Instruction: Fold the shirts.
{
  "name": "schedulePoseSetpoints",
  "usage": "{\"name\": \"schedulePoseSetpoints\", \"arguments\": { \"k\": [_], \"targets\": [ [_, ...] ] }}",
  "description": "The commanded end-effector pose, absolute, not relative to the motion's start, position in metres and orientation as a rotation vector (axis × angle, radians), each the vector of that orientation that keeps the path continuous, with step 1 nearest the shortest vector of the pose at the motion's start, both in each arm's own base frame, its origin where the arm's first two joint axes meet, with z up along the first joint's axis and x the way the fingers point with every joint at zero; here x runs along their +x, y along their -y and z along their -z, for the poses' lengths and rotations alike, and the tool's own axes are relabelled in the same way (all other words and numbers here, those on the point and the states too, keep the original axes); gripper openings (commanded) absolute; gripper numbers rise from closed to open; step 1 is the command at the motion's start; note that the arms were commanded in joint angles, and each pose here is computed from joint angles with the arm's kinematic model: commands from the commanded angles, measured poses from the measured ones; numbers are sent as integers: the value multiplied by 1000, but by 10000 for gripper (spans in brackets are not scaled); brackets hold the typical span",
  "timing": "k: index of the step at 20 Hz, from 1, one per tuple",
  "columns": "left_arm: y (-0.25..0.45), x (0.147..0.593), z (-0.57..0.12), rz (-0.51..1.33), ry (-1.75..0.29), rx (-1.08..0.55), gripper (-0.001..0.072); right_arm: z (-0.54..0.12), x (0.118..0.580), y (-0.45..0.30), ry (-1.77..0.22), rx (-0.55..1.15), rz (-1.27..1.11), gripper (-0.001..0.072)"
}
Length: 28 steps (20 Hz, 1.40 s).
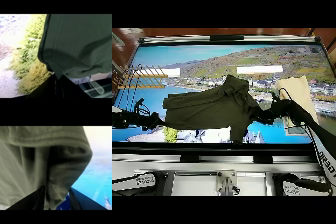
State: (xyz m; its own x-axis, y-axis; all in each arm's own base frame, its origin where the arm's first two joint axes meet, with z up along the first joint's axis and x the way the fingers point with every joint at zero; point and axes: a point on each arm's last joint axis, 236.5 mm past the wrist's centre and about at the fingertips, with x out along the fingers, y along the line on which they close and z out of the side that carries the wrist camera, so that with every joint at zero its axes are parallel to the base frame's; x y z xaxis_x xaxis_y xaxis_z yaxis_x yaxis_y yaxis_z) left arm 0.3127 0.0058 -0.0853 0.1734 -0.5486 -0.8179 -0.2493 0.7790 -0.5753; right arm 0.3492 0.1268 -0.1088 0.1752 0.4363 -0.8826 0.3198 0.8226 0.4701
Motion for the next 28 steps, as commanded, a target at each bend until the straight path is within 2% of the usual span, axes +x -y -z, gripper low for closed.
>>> {"name": "schedulePoseSetpoints", "arguments": {
  "k": [1,2,3,4,7,9,11,13,15,16,19,21,23,25,28],
  "targets": [
    [-6,314,83,240,-1408,-697,37,112,364,-125,-1365,683,-39,371],
    [-6,315,81,242,-1404,-694,37,113,364,-124,-1366,680,-39,184],
    [-8,318,78,245,-1396,-688,37,111,363,-124,-1363,675,-44,85],
    [-10,324,72,246,-1379,-675,36,106,365,-123,-1349,653,-56,57],
    [-24,351,33,241,-1261,-598,36,64,376,-111,-1228,551,-107,57],
    [-34,377,-21,240,-1119,-515,36,8,388,-106,-1073,438,-188,57],
    [-26,407,-125,306,-831,-438,36,-77,403,-103,-847,326,-263,56],
    [-13,417,-257,357,-464,-347,36,-198,413,-95,-531,271,-284,56],
    [-6,391,-394,322,-101,-255,37,-345,397,-82,-134,271,-280,57],
    [-3,364,-455,288,61,-195,37,-416,375,-73,58,274,-277,57],
    [18,267,-575,217,422,-72,37,-546,292,-61,394,266,-297,57],
    [36,214,-606,194,536,-3,36,-587,244,-59,499,253,-316,57],
    [46,181,-610,166,557,8,36,-606,211,-58,554,235,-325,57],
    [46,168,-597,121,498,-6,36,-606,193,-57,547,187,-310,57],
    [37,177,-561,63,333,-3,37,-575,201,-55,410,102,-267,57]
  ]
}}
